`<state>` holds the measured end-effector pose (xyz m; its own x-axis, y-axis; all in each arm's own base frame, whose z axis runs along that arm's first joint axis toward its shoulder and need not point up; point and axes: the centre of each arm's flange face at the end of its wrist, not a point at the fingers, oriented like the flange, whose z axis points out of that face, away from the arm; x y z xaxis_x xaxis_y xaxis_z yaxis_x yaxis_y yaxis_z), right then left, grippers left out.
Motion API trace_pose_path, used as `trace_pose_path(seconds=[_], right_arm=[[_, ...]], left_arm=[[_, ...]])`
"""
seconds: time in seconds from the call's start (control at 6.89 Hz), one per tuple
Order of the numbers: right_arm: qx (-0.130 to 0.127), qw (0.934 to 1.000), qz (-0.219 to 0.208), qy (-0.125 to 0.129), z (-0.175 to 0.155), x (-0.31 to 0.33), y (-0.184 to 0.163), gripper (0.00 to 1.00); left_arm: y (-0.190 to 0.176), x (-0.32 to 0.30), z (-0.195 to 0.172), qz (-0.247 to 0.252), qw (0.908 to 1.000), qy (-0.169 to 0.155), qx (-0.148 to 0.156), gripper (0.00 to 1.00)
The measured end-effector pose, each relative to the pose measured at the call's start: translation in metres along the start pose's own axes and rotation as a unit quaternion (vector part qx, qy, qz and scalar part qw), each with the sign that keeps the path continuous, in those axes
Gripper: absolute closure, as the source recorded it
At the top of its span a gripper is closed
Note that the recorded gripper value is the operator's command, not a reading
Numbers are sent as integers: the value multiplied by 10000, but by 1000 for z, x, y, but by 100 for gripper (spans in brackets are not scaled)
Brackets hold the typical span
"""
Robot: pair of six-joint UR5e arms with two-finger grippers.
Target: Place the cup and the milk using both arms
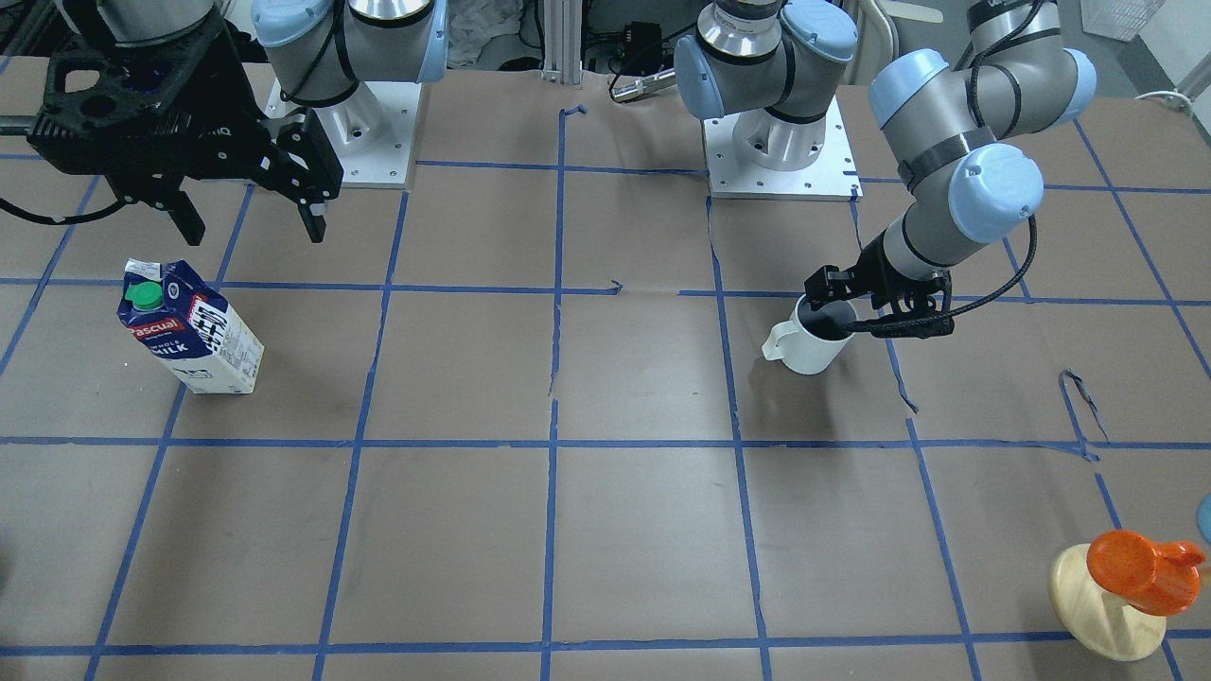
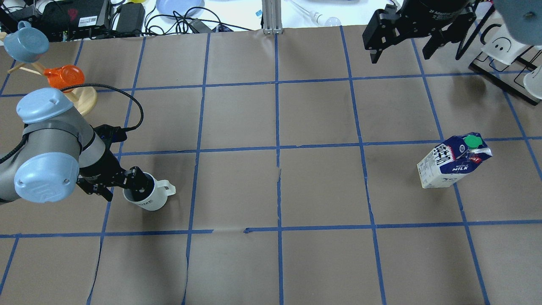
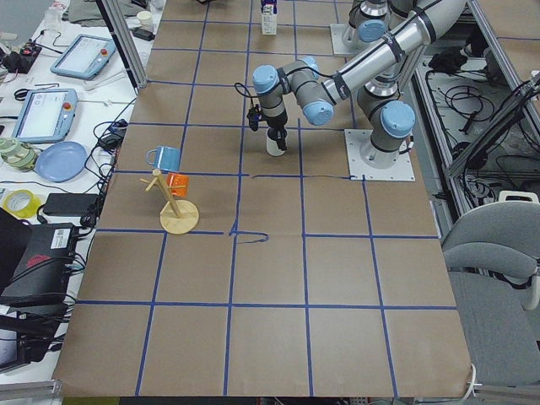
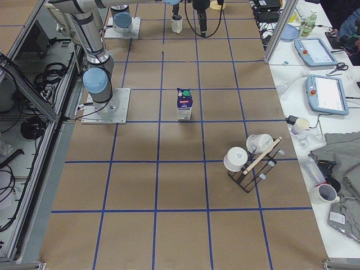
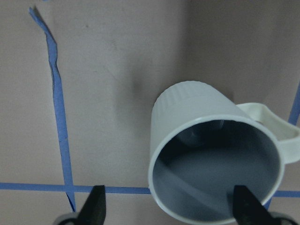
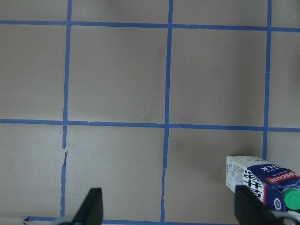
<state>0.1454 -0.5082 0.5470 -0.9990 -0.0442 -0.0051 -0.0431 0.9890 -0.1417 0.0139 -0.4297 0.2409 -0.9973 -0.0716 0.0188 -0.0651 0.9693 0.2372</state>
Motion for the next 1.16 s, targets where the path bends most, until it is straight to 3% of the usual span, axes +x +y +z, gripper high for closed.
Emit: trace_pose_path(seconds=[0.44,0.87,1.16], right_arm=[[5,10000,-6,3,0,0,0,0],[5,10000,-6,6,-1,0,0,0],[0,10000,-4,3,0,0,1,0]], left_arm=[[-4,0,-2,-50,9999,-10,149,100],[-9,20,-39,-168,9970,-126,744,100],[-9,116,-80,-282,9921,-24,1222,100]])
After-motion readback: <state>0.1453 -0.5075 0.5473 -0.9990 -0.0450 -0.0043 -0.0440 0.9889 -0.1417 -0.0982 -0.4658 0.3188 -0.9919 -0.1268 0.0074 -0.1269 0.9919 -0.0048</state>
